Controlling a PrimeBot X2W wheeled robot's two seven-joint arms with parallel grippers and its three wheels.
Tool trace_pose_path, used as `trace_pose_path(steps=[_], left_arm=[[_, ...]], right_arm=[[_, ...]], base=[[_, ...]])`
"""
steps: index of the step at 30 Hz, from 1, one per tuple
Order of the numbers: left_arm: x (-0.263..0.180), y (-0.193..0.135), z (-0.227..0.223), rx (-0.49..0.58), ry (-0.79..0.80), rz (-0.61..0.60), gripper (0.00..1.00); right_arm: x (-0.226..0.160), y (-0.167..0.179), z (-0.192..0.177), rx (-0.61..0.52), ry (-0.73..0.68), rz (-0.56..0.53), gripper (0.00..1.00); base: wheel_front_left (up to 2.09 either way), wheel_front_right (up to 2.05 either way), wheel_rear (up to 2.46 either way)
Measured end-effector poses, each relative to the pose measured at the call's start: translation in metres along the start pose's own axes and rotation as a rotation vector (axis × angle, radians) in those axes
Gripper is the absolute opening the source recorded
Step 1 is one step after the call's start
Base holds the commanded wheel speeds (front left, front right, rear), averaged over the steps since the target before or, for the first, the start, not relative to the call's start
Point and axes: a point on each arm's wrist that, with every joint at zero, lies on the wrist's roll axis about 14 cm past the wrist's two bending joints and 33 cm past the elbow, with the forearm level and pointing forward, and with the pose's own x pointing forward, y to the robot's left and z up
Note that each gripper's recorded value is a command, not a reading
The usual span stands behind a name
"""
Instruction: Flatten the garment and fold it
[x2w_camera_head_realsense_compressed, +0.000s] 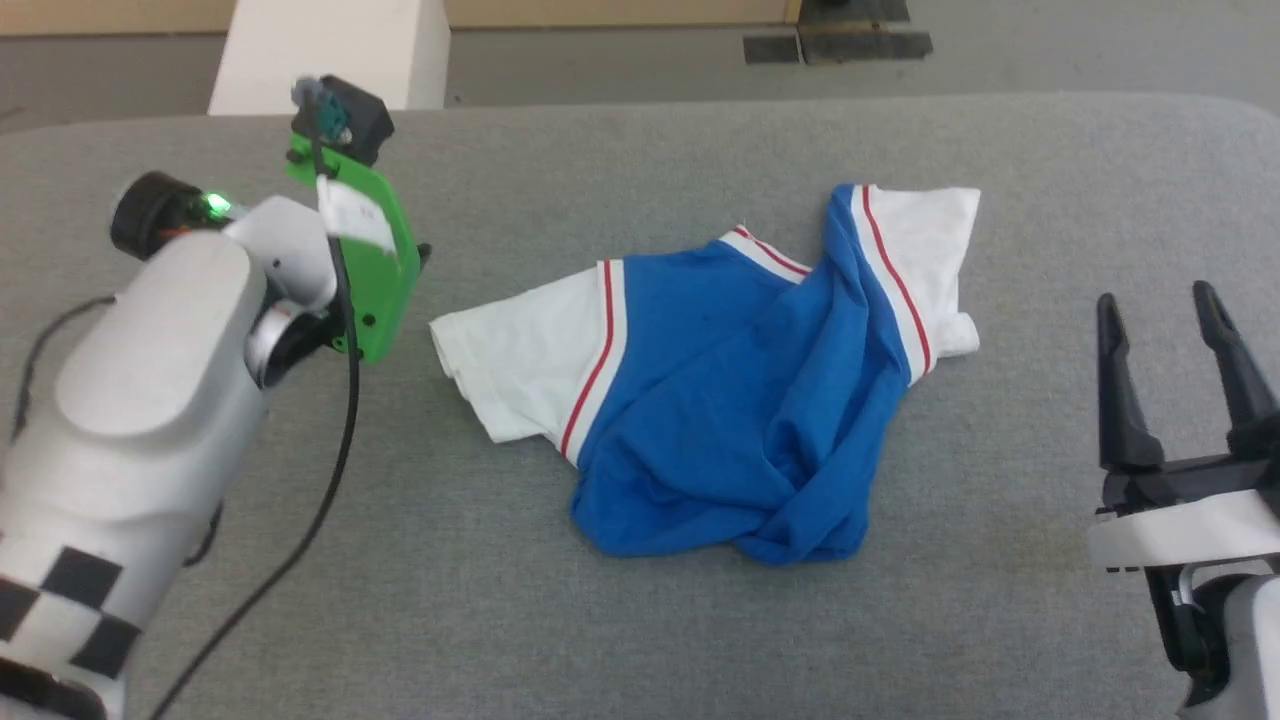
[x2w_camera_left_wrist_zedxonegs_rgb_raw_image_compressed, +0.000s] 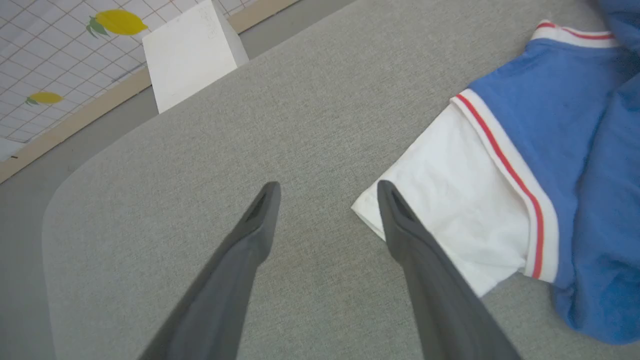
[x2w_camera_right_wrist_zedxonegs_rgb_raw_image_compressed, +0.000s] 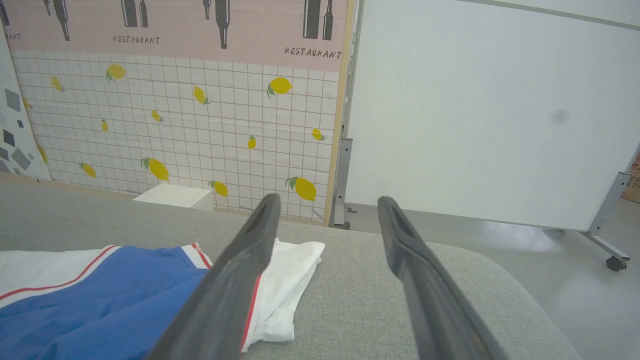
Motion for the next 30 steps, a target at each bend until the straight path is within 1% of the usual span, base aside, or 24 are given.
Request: trace_pose_path(steps=[4, 5, 8, 11, 15, 18, 21, 22, 23, 27, 30], left_arm=[[0.014, -0.012, -0.017, 0.032, 0.173, -0.070, 1.00], [0.017, -0.015, -0.021, 0.057, 0.211, -0.082, 1.00], [0.028, -0.022, -0.031, 0.096, 0.295, -0.115, 1.00], [0.039, -0.029, -0.044, 0.116, 0.374, -0.150, 1.00], [0.055, -0.029, -0.067, 0.126, 0.481, -0.163, 1.00], [0.066, -0.034, -0.083, 0.138, 0.538, -0.183, 1.00], [0.073, -0.039, -0.085, 0.168, 0.556, -0.199, 1.00], [0.075, -0.041, -0.085, 0.179, 0.561, -0.206, 0.41], [0.076, -0.042, -0.086, 0.180, 0.565, -0.212, 0.00], [0.074, -0.048, -0.084, 0.184, 0.540, -0.234, 0.00], [0.070, -0.047, -0.076, 0.146, 0.471, -0.238, 0.00]], right_arm=[[0.000, 0.002, -0.011, 0.004, 0.027, -0.004, 1.00], [0.000, 0.003, -0.014, 0.005, 0.036, -0.001, 1.00], [0.000, 0.003, -0.022, 0.005, 0.058, -0.004, 1.00], [0.003, 0.000, -0.027, -0.001, 0.069, -0.011, 1.00], [0.008, -0.004, -0.034, -0.015, 0.084, -0.017, 1.00], [0.009, -0.008, -0.040, -0.023, 0.099, -0.024, 1.00], [0.008, -0.012, -0.045, -0.030, 0.114, -0.034, 1.00], [0.007, -0.014, -0.047, -0.033, 0.121, -0.038, 1.00], [0.006, -0.015, -0.049, -0.036, 0.126, -0.041, 1.00], [0.004, -0.018, -0.050, -0.045, 0.137, -0.039, 1.00], [0.006, -0.025, -0.044, -0.069, 0.123, -0.035, 1.00]], base=[[0.00, 0.00, 0.00], [0.00, 0.00, 0.00], [0.00, 0.00, 0.00], [0.00, 0.00, 0.00], [0.00, 0.00, 0.00], [0.00, 0.00, 0.00], [0.00, 0.00, 0.00], [0.00, 0.00, 0.00], [0.00, 0.00, 0.00], [0.00, 0.00, 0.00], [0.00, 0.00, 0.00]])
